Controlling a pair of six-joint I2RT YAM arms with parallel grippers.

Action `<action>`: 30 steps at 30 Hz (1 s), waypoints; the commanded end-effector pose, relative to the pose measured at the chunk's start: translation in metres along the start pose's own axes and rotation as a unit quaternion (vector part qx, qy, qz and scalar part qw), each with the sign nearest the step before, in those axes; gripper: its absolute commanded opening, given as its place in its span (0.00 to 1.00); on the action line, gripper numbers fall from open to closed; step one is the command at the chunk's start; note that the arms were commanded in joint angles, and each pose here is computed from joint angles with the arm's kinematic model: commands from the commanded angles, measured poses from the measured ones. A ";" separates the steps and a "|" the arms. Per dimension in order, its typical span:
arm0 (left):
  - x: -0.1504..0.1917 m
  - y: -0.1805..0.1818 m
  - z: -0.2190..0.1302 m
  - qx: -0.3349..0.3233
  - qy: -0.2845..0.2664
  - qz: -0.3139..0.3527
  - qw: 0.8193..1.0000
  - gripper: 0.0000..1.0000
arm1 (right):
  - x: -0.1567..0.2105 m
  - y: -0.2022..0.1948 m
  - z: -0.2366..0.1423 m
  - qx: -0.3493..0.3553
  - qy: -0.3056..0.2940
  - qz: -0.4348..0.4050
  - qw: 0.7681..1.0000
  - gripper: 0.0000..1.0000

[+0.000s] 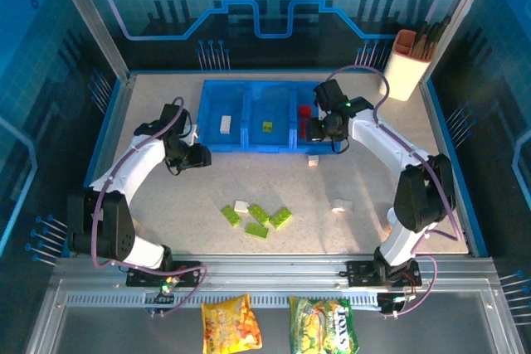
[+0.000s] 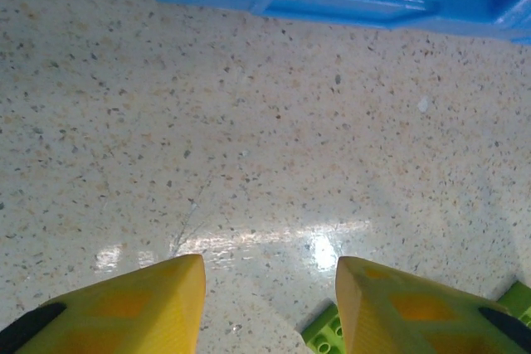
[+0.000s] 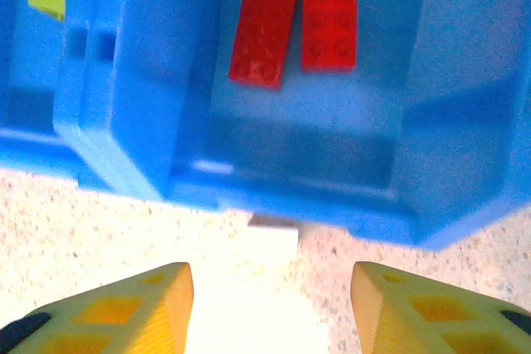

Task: Sort the legos into containers by color
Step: Pick up the lego from the middle-left of the table.

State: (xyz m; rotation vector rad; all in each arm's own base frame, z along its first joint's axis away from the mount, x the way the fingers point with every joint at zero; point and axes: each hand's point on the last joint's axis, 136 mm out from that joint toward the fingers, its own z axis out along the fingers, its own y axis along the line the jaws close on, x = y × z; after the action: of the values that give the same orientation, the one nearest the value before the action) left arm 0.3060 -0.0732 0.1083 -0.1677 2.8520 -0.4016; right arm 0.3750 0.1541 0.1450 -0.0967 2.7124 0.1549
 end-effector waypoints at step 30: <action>0.104 -0.076 0.068 -0.078 0.113 0.096 0.986 0.56 | 0.079 -0.018 -0.042 0.017 -0.002 -0.001 1.000 0.54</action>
State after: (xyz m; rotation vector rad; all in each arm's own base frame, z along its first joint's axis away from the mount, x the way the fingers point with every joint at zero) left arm 0.2363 -0.1833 0.0535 0.1716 3.0641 -0.2285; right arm 0.2964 0.1298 0.1469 -0.0861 2.6997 0.1206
